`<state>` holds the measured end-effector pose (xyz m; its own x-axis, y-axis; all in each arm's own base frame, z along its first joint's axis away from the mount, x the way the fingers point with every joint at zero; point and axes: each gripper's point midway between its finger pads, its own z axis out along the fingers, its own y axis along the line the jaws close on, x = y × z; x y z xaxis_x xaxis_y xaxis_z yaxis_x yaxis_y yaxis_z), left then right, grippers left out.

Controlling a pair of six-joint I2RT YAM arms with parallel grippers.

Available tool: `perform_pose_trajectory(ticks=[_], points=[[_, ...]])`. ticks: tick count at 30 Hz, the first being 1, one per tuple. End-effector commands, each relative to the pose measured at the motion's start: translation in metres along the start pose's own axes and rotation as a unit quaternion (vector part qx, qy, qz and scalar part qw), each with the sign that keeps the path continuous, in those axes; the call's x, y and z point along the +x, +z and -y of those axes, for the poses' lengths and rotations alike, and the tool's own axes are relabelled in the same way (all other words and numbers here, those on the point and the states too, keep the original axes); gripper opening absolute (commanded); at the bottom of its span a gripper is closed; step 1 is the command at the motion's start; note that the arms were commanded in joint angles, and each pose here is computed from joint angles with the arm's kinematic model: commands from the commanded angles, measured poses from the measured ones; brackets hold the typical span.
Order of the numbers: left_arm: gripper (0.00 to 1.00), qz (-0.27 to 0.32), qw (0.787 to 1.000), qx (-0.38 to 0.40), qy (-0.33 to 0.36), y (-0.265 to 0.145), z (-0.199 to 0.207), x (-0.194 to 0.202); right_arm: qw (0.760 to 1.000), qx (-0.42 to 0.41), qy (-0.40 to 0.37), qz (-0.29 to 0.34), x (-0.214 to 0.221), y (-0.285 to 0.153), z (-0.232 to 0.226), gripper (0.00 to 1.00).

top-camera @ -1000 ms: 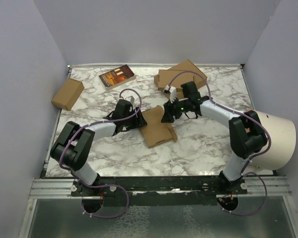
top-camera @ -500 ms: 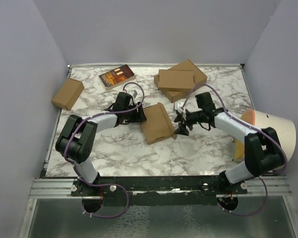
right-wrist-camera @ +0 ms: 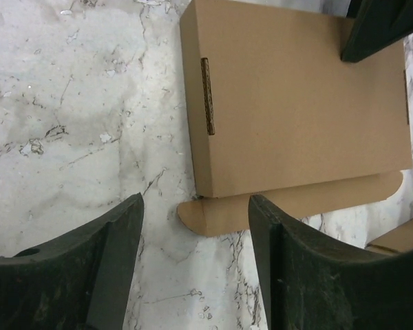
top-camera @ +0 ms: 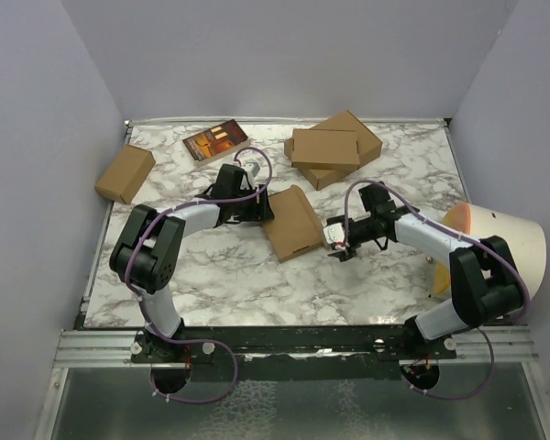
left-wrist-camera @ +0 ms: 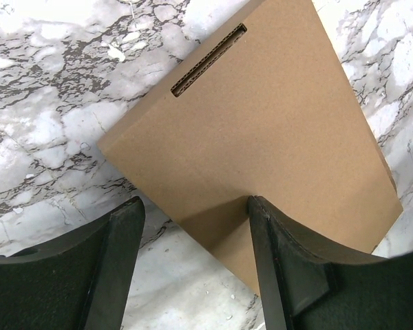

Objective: Fold the paper box

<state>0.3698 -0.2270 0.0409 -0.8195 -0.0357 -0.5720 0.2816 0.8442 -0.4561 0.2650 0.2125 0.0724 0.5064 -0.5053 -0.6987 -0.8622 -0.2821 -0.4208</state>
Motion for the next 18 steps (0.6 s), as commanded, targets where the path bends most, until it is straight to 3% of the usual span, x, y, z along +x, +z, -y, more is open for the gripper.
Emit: perform_pose_trajectory(ticks=[1,7,12,18], points=[[0.64,-0.006,1.000,-0.019,0.009,-0.010,-0.009,0.008,1.000,-0.002,-0.011,-0.013,0.001,-0.005,0.017,0.57],[0.64,0.062,0.998,-0.018,0.012,-0.045,0.003,-0.010,1.000,0.019,0.003,-0.024,0.003,-0.007,0.033,0.39],[0.63,0.118,0.993,-0.020,0.014,-0.076,0.007,-0.015,0.998,0.029,0.023,-0.042,0.012,-0.007,0.044,0.16],[0.60,0.154,0.986,-0.061,-0.015,-0.100,-0.011,0.004,0.998,0.035,0.028,-0.048,0.018,-0.004,0.052,0.09]])
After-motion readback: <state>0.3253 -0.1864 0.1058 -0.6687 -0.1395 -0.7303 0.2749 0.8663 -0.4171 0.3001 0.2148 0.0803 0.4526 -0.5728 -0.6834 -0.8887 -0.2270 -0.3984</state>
